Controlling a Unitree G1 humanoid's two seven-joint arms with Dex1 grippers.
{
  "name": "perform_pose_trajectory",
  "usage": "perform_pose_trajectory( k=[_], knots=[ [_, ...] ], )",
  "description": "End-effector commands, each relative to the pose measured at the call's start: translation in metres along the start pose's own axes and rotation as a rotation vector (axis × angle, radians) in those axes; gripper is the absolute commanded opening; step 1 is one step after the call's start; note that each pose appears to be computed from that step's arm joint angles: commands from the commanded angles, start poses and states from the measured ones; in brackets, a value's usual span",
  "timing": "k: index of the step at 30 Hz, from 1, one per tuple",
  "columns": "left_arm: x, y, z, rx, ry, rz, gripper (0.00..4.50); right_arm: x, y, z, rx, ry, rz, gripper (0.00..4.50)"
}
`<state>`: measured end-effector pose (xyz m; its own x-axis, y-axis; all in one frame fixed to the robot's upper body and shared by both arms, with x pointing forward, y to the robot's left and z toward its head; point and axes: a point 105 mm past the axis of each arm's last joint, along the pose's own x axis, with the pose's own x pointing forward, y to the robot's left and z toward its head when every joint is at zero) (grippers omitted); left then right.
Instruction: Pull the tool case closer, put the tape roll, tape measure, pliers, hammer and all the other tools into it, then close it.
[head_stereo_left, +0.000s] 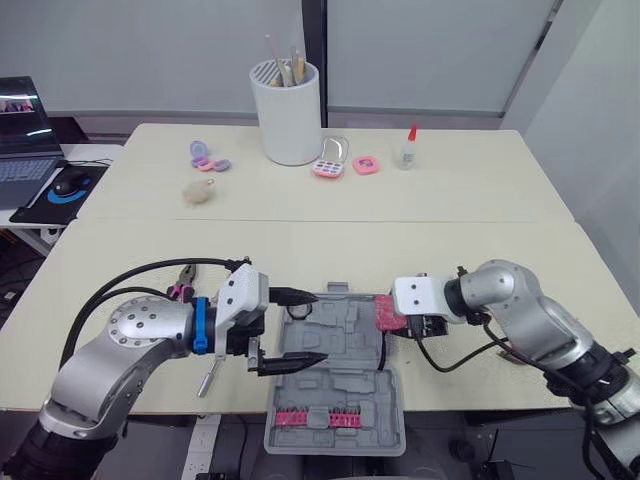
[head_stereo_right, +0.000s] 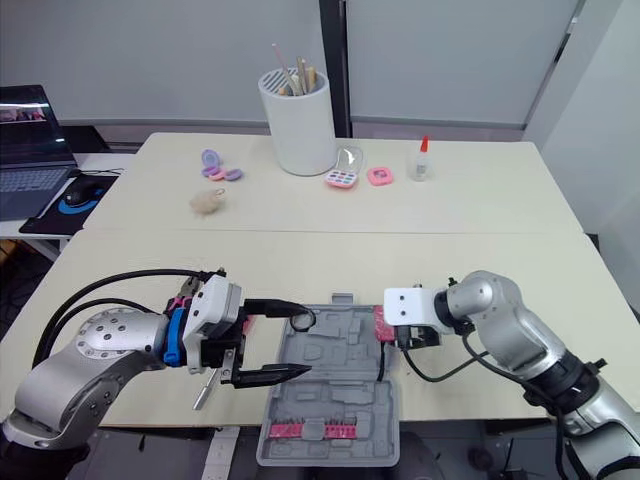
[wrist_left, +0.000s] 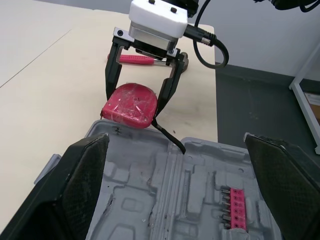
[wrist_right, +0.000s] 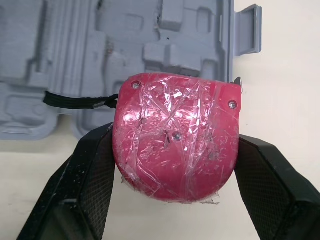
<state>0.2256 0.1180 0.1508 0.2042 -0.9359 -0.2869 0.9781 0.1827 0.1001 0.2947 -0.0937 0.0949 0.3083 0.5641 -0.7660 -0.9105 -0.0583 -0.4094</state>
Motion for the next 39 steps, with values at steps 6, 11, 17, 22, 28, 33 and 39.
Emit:
perform_pose_trajectory(
  k=[6, 11, 17, 22, 28, 33, 39],
  knots=[
    [-0.012, 0.009, -0.001, 0.039, 0.021, 0.033, 4.5, 0.03, -0.008, 0.013, -0.033, 0.022, -0.013, 3.16],
    [-0.016, 0.01, -0.003, 0.05, 0.038, 0.043, 4.5, 0.041, -0.008, 0.006, -0.061, 0.059, -0.009, 3.16],
    [-0.015, 0.008, -0.006, 0.057, 0.052, 0.041, 4.5, 0.049, -0.012, 0.001, -0.094, 0.085, -0.015, 3.16],
    [-0.014, 0.007, -0.006, 0.057, 0.051, 0.038, 4.5, 0.054, -0.01, 0.001, -0.105, 0.085, -0.013, 3.16],
    [-0.015, 0.007, -0.007, 0.058, 0.056, 0.042, 4.5, 0.053, -0.008, 0.006, -0.106, 0.064, -0.012, 4.1],
    [-0.013, 0.008, -0.006, 0.061, 0.056, 0.042, 4.5, 0.041, -0.011, 0.025, -0.107, -0.015, -0.023, 4.46],
    [-0.012, 0.01, -0.001, 0.071, 0.05, 0.041, 4.5, 0.014, -0.017, 0.032, -0.081, -0.098, -0.063, 4.46]
  ],
)
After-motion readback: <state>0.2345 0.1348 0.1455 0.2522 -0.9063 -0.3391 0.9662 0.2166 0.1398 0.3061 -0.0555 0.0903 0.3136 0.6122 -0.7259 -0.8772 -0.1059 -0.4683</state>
